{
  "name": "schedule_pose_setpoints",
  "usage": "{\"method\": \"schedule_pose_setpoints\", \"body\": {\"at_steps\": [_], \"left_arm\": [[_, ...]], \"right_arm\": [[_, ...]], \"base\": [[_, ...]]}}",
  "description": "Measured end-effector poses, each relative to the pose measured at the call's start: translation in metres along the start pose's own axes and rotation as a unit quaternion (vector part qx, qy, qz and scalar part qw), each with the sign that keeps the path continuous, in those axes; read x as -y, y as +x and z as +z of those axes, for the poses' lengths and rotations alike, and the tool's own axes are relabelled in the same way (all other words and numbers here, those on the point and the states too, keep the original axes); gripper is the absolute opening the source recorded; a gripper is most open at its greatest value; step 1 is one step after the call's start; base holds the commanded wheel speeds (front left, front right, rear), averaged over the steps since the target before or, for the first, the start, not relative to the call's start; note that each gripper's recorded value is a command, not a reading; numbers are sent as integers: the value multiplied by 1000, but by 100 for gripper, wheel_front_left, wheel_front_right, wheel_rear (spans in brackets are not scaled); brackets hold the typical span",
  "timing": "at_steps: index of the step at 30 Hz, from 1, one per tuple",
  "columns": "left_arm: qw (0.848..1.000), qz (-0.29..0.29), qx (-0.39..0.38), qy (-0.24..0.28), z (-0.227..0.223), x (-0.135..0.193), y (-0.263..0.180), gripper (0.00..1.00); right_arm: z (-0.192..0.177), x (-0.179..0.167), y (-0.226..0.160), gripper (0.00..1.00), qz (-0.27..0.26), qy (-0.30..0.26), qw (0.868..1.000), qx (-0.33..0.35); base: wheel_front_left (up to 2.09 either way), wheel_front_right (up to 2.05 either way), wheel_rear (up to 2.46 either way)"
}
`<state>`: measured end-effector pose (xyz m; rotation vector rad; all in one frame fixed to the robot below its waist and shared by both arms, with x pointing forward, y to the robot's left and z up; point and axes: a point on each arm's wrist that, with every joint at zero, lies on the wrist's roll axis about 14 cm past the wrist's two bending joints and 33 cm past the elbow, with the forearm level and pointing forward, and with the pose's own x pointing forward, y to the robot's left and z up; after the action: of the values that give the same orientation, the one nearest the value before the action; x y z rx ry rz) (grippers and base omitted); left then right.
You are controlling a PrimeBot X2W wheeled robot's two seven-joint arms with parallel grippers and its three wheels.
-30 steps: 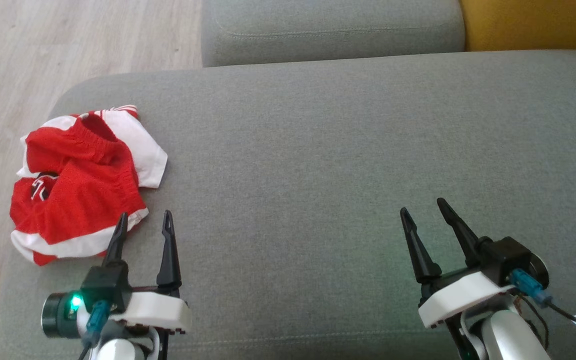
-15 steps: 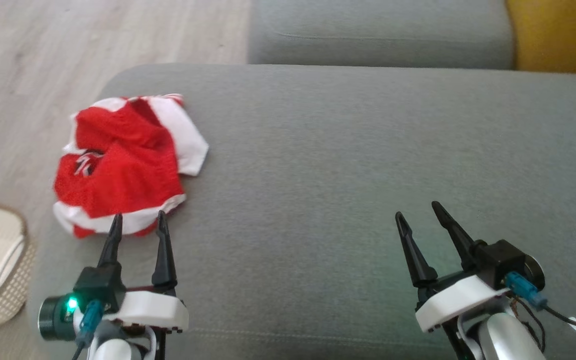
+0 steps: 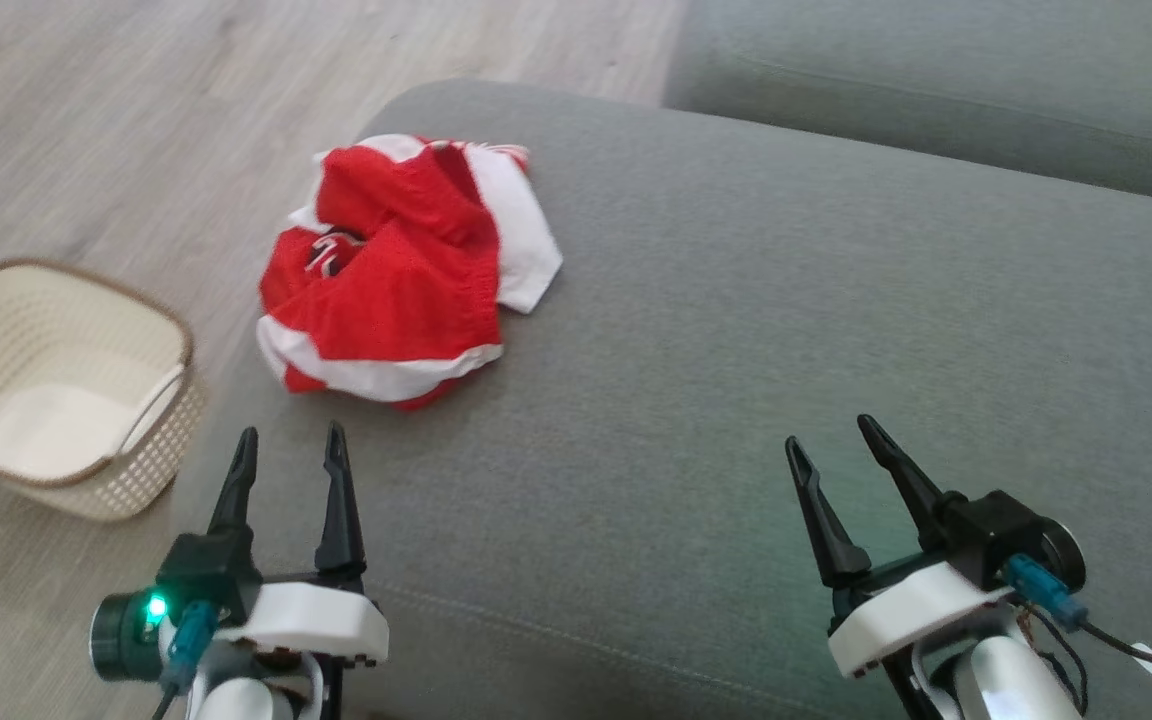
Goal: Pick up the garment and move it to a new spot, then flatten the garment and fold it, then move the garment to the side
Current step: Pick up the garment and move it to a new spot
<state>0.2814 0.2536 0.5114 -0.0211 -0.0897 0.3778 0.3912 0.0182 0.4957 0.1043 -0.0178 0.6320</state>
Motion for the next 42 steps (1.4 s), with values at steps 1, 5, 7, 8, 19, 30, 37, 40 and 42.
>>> {"method": "schedule_pose_setpoints", "body": {"at_steps": [1,5,7,8,19,30,37,40,42], "left_arm": [[1000,4,-1,1,-1,-2,-1,100],[1000,19,-6,6,-2,-10,-3,100],[1000,23,-7,6,-2,-12,-2,100],[1000,25,-7,4,-2,-13,0,100],[998,6,62,13,42,-5,52,100],[996,-41,21,81,33,-11,161,100],[990,-71,-117,36,-15,2,216,100],[982,-74,-170,32,-35,5,227,100],[976,-74,-203,27,-47,5,231,100]], "right_arm": [[-2,-2,2,100,5,0,1000,-2],[-9,-8,8,100,17,1,1000,-11],[-13,-10,11,100,21,2,1000,-15],[-15,-10,11,100,22,4,1000,-18],[-31,-5,19,100,25,0,999,-34],[-54,26,37,100,3,-12,999,-48],[-75,47,43,100,-15,-13,998,-65],[-82,53,46,100,-18,-16,997,-70],[-85,55,47,100,-20,-17,997,-71]], "base": [[0,0,0],[0,0,0],[0,0,0],[0,0,0],[0,0,0],[0,0,0],[0,0,0],[0,0,0],[0,0,0]]}}
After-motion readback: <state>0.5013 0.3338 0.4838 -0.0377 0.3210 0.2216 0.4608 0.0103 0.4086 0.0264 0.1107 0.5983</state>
